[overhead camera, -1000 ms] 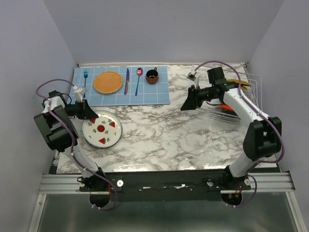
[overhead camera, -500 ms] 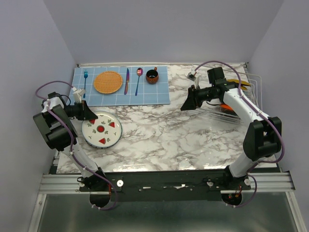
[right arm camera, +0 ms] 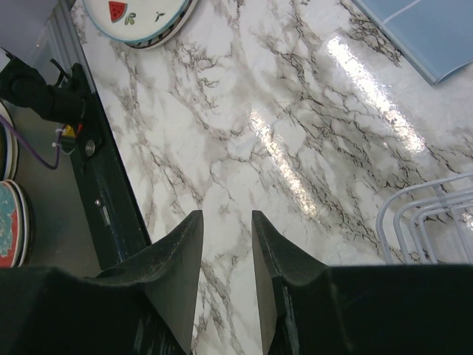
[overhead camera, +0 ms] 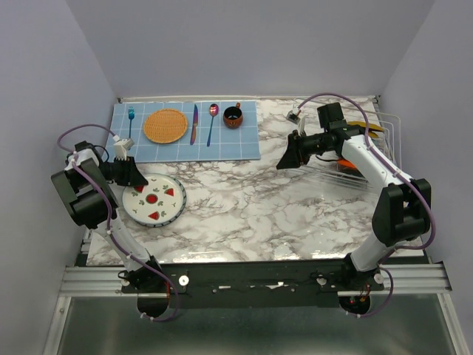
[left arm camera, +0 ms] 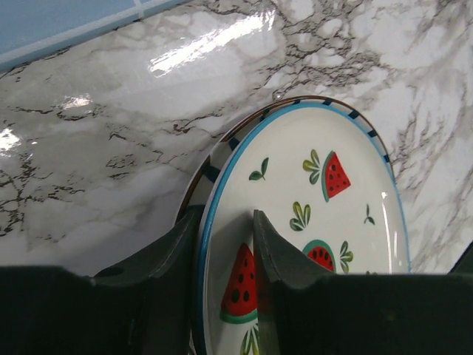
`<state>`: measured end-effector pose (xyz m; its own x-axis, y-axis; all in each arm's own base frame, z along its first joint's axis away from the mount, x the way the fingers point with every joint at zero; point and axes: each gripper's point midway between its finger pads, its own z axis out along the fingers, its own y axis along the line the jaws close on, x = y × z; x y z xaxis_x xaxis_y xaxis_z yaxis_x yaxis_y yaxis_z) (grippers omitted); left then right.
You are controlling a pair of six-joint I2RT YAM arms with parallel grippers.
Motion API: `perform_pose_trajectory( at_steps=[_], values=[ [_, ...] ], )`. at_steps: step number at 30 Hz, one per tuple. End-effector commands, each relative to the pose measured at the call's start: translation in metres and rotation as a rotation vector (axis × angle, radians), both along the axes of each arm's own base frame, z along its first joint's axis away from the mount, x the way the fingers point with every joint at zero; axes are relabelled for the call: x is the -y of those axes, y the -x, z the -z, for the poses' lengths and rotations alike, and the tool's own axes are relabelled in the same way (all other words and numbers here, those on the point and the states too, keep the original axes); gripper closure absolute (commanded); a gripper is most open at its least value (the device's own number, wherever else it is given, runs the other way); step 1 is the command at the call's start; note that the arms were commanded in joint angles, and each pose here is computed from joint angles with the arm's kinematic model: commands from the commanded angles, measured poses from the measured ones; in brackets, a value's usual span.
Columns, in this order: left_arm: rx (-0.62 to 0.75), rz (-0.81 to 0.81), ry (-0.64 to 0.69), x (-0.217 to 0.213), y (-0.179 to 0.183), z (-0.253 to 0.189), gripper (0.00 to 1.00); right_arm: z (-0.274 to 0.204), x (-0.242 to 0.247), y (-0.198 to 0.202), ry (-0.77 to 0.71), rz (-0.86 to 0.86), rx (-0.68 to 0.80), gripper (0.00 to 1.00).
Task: Unload the plates from the dish rack
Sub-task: Place the plate at the center of the board.
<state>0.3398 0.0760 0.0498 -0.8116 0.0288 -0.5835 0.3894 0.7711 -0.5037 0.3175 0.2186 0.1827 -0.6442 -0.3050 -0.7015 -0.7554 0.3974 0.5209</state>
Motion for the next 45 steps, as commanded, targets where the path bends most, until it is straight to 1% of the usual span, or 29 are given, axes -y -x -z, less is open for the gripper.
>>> perform_pose_trajectory(
  at_steps=[1,4,8,11,14,17,30,40,45],
  values=[
    [0.016,0.07,-0.388,-0.067,-0.005,0.046,0.6,0.002,-0.002,0.0,-0.003,-0.017,0.006,0.59],
    [0.017,0.068,-0.395,-0.069,-0.005,0.045,0.59,0.002,-0.002,0.0,-0.004,-0.017,0.007,0.59],
    [0.019,0.068,-0.396,-0.069,-0.005,0.044,0.53,0.002,-0.002,0.0,-0.004,-0.018,0.005,0.59],
    [0.018,0.064,-0.4,-0.07,-0.004,0.045,0.51,0.001,-0.002,0.0,-0.005,-0.017,0.008,0.59],
    [0.022,0.06,-0.411,-0.071,-0.004,0.043,0.46,0.001,-0.002,0.0,-0.005,-0.018,0.007,0.59],
    [0.026,0.056,-0.41,-0.071,-0.005,0.041,0.44,0.002,-0.002,0.0,-0.005,-0.018,0.007,0.59],
    [0.063,0.032,-0.372,-0.056,-0.02,0.036,0.43,0.002,-0.001,0.0,-0.001,-0.017,0.007,0.59],
    [0.102,0.067,-0.336,-0.032,-0.038,0.027,0.43,0.006,-0.002,0.0,0.003,-0.02,-0.002,0.59],
    [0.118,0.073,-0.335,-0.028,-0.043,0.021,0.43,0.006,-0.001,0.0,0.004,-0.019,-0.001,0.59]
  ],
)
